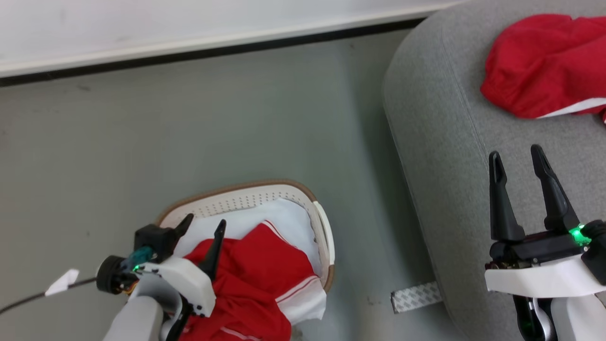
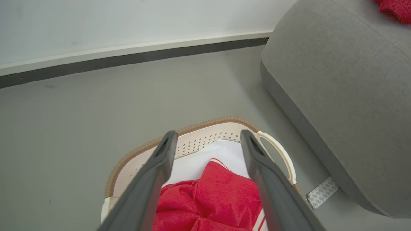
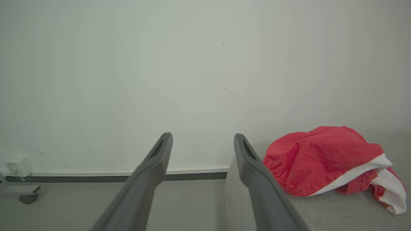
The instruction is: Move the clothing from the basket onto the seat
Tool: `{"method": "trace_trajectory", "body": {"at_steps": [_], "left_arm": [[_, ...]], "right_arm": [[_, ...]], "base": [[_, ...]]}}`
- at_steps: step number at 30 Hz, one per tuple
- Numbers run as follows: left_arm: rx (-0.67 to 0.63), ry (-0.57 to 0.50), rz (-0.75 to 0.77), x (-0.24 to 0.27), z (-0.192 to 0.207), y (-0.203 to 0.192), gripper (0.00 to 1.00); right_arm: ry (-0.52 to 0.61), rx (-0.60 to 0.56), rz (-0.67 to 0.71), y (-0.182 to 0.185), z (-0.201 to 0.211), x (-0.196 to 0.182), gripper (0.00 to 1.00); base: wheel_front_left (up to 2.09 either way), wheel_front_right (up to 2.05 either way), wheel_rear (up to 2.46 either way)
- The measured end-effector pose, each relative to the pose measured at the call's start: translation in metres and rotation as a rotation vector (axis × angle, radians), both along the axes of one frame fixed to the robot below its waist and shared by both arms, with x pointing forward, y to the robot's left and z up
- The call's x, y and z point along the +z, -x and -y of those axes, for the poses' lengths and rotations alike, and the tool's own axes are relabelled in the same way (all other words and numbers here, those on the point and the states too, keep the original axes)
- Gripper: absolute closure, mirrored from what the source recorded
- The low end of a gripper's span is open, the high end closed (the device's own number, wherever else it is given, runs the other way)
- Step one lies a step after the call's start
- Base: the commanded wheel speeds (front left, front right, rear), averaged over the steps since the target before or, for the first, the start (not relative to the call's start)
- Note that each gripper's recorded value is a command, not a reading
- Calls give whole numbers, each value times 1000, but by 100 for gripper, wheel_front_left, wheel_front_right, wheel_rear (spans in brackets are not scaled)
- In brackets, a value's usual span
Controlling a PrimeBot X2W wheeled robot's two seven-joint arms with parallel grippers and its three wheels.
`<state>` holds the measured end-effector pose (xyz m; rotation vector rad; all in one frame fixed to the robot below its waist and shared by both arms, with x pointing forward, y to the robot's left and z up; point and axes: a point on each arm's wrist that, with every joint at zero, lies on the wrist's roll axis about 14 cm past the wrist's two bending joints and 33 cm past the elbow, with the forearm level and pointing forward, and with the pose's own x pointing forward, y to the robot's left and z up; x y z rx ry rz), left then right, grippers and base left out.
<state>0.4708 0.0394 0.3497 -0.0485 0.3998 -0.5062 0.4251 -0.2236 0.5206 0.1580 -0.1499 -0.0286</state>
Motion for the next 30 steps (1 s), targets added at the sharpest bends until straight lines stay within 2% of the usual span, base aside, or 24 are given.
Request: {"method": "trace_trajectory", "body": {"at_steps": [8,12,23,30], "left_arm": [[-201,-190,-197,-79,17,6,0],[-317,-291,-293,-122,24,22,0],[-500,-508,-449,-201,14,35,0],[-634,-593,-495,-239,21,47,0]], "right_arm": [[8,-23,-22,-18,6,-12,0],[12,-53,-50,-19,15,-22,0],[-18,-101,-115,-24,32,-49,0],[-15,-129,-169,-24,42,-69,0]], "base": [[0,0,0],[0,0,0],[0,0,0],[0,0,0]]}}
